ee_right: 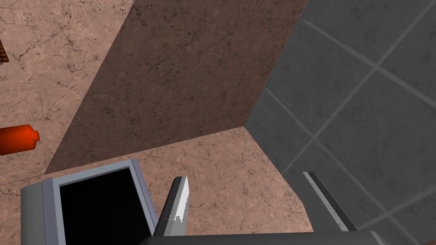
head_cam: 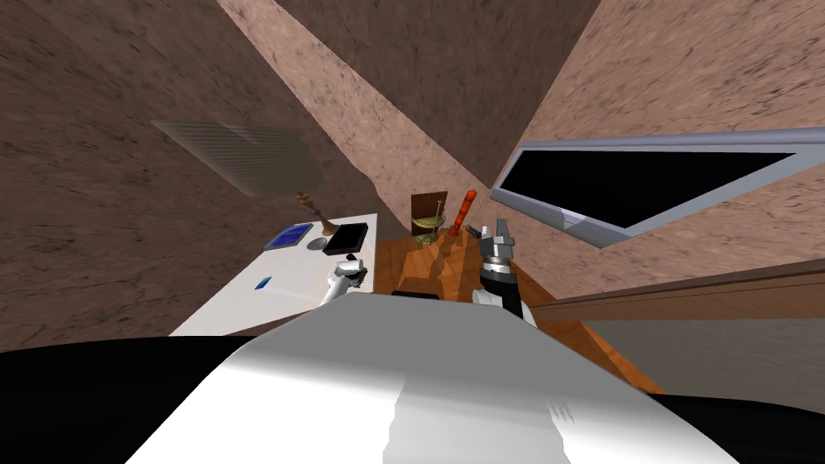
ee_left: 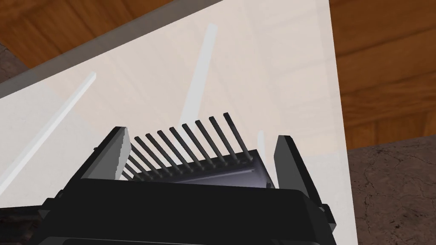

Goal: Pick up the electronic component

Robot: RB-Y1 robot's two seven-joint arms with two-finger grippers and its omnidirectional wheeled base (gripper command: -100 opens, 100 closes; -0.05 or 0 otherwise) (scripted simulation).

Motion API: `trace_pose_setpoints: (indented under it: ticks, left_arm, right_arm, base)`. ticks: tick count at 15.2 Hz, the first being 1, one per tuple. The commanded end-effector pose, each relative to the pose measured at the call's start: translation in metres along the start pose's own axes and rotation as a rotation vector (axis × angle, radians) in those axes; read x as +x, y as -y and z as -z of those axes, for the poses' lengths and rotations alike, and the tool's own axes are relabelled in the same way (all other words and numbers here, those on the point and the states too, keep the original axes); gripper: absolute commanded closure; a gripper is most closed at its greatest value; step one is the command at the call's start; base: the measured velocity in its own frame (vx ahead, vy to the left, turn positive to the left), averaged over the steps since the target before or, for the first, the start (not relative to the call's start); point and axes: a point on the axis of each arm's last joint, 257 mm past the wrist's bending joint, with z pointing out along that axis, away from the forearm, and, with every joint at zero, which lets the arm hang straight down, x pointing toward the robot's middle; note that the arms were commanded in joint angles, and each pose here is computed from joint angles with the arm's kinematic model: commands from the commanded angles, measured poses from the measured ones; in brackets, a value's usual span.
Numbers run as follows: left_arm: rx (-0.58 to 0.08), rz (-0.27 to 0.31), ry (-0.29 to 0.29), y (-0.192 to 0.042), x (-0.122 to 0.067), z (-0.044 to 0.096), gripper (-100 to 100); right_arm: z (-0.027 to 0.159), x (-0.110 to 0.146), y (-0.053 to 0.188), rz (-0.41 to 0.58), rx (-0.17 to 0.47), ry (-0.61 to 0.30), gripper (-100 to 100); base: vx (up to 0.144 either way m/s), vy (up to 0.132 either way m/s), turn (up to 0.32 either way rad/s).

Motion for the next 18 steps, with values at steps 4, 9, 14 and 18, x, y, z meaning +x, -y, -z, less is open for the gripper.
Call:
trace_pose_setpoints:
  ticks: [4, 9, 14, 18]
  left_arm:
    - [-0.018, 0.002, -0.01, -0.006, 0.007, -0.009, -100]
    - [-0.018, 0.003, -0.01, -0.009, 0.011, -0.018, -100]
    - [-0.016, 0.003, -0.011, -0.009, 0.012, -0.018, 100]
    - [-0.019, 0.001, -0.01, -0.005, 0.005, -0.005, 100]
  right_arm:
    - [0.0, 0.0, 0.0, 0.0, 0.0, 0.0, 0]
    - [0.0, 0.0, 0.0, 0.0, 0.0, 0.0, 0]
    - [0.0, 0.0, 0.0, 0.0, 0.0, 0.0, 0]
    - [0.0, 0.0, 0.0, 0.0, 0.0, 0.0, 0]
  base:
    - [0.026, 0.014, -0.003]
    - [0.006, 0.027, -0.008]
    - [0.001, 0.002, -0.003]
    - [-0.009, -0.026, 0.014]
